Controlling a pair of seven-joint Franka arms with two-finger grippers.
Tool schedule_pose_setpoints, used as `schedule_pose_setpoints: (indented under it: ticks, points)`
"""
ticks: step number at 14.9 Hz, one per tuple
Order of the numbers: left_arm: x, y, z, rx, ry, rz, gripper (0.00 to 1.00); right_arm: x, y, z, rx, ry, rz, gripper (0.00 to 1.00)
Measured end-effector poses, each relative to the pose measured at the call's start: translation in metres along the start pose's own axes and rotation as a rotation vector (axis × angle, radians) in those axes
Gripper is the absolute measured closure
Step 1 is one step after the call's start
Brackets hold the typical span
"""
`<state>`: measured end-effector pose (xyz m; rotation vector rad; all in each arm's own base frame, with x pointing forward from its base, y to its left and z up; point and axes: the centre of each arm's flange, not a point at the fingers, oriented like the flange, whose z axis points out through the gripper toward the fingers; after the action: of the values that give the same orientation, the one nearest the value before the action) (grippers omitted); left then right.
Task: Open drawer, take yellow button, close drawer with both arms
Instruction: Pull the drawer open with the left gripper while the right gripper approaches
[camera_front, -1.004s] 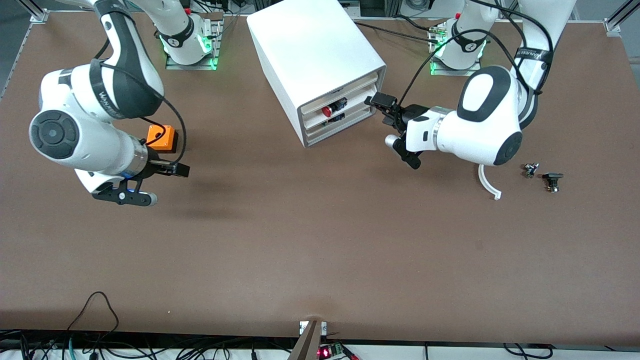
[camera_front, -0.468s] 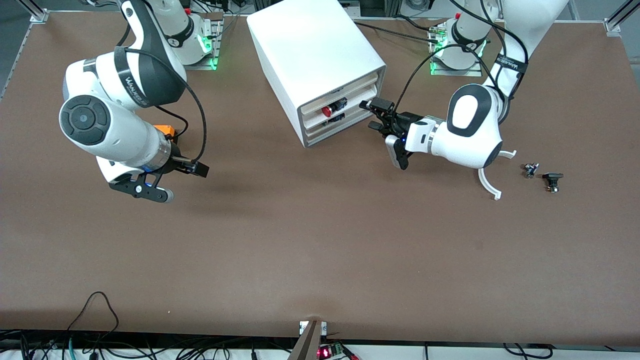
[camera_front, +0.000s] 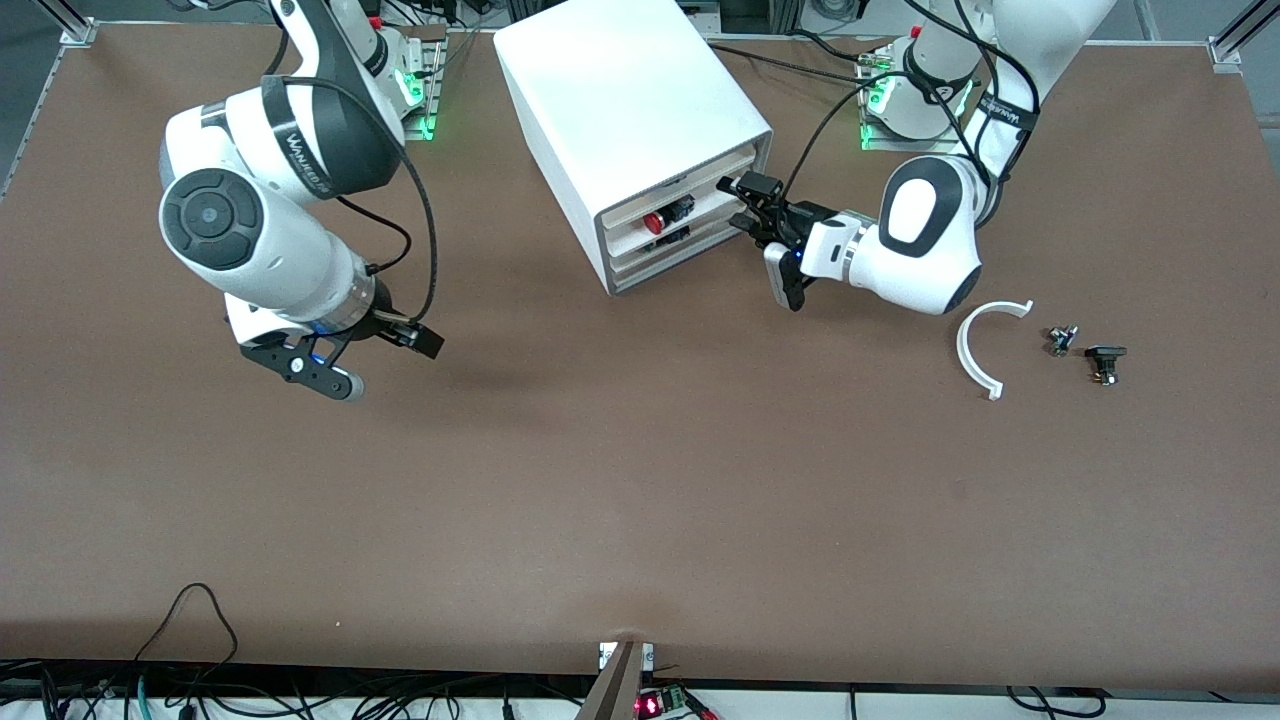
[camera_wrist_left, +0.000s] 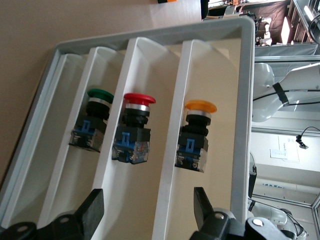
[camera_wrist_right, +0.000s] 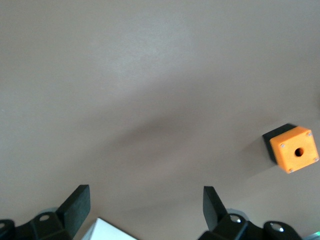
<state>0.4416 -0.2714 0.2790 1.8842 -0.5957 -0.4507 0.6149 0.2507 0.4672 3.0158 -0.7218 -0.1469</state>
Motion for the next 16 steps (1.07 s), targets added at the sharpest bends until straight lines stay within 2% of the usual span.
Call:
schedule_pose_setpoints:
  ticks: [2,8,9,11,12,13,14,16]
  points:
    - [-0.007,0.003,0.006,0.006,-0.009,0.000,0.23,-0.008,-0.013,-0.003,0.013,0.001,0.050,0.00]
    - [-0.020,0.005,0.014,0.003,-0.008,0.029,0.26,-0.017,-0.026,-0.020,0.080,-0.032,0.193,0.00]
    - [-0.021,0.005,0.018,0.005,-0.010,0.041,0.31,-0.019,-0.028,-0.024,0.089,-0.034,0.209,0.00]
    - [-0.021,0.006,0.027,0.016,-0.011,0.055,0.34,-0.023,-0.034,-0.031,0.109,-0.039,0.242,0.00]
    - [-0.020,0.007,0.029,0.024,-0.008,0.060,0.42,-0.026,-0.037,-0.035,0.120,-0.043,0.260,0.00]
    - [-0.020,0.007,0.033,0.032,-0.009,0.064,0.44,-0.027,-0.041,-0.039,0.130,-0.045,0.276,0.00]
    - [-0.020,0.008,0.038,0.037,-0.012,0.067,0.49,-0.029,-0.044,-0.042,0.139,-0.044,0.290,0.00]
    - [-0.019,0.010,0.042,0.035,-0.013,0.072,0.70,-0.031,-0.050,-0.048,0.155,-0.044,0.318,0.00]
